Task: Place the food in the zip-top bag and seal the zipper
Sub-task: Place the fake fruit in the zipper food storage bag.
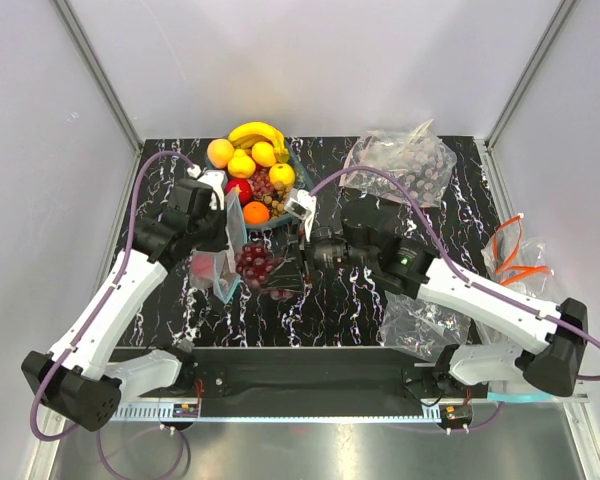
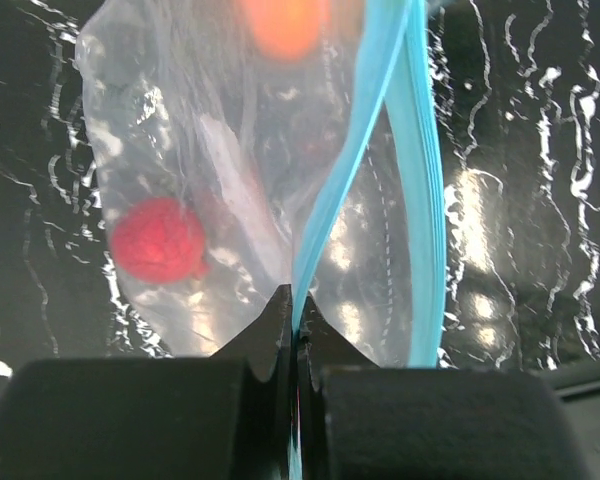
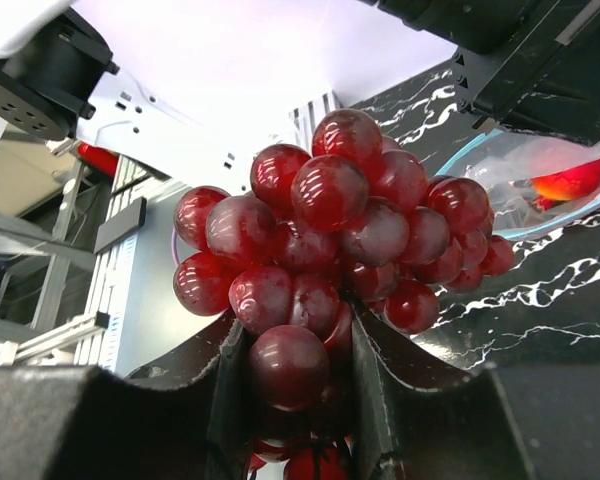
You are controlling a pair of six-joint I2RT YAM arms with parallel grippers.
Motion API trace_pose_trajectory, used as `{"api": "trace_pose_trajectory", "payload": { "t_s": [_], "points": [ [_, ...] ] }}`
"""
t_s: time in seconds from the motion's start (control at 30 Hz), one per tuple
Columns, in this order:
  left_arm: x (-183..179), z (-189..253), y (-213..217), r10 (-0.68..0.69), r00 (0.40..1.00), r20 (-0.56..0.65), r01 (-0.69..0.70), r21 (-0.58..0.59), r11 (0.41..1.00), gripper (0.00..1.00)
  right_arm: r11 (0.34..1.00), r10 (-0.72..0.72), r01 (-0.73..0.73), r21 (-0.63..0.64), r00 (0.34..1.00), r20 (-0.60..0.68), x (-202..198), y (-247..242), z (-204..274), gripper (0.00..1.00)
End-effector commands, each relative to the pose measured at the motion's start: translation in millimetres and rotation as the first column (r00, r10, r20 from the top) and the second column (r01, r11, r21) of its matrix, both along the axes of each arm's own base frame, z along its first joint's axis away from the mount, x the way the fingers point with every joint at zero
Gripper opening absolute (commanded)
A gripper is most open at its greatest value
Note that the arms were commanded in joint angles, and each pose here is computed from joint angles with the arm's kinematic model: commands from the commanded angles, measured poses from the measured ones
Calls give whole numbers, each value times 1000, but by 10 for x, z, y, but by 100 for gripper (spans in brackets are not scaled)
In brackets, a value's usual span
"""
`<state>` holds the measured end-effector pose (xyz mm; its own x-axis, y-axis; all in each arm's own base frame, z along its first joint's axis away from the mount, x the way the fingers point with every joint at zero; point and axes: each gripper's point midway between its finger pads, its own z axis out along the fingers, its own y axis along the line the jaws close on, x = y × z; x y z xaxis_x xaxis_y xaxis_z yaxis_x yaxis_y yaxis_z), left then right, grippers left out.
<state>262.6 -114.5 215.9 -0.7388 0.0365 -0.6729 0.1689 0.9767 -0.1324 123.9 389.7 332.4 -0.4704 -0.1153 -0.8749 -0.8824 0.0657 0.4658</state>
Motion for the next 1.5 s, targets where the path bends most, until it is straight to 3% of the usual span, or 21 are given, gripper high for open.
{"api": "trace_pose_trajectory", "payload": {
  "t_s": [0.0,0.3,0.7,0.97,1.1,1.23,1.47],
  "points": [
    [-2,179,-191,-52,999,15,53,-99,994,0,990,69,-76,116,996,60,-75,110,413,35],
    [-79,70,-319,-107,994,-25,102,-151,983,0,995,49,-52,90,998,39,107,337,112,35],
    [-112,145,-93,-8,1000,12,10,-101,995,1,980,-201,200,-21,974,-101,657,543,-644,34],
    [-155,25,-83,-20,1000,14,21,-99,995,0,934,-353,312,-175,883,-309,869,603,-879,35],
    [-186,-39,-167,-43,999,15,45,-145,988,0,921,-389,345,-181,836,-388,926,661,-769,37],
    [-195,-61,-231,-50,999,18,53,-185,981,0,892,-451,396,-218,749,-485,1047,690,-762,38],
    [-265,60,-286,-85,996,25,89,-218,972,0,821,-571,491,-292,701,-428,1372,758,-1081,37]
  ]
}}
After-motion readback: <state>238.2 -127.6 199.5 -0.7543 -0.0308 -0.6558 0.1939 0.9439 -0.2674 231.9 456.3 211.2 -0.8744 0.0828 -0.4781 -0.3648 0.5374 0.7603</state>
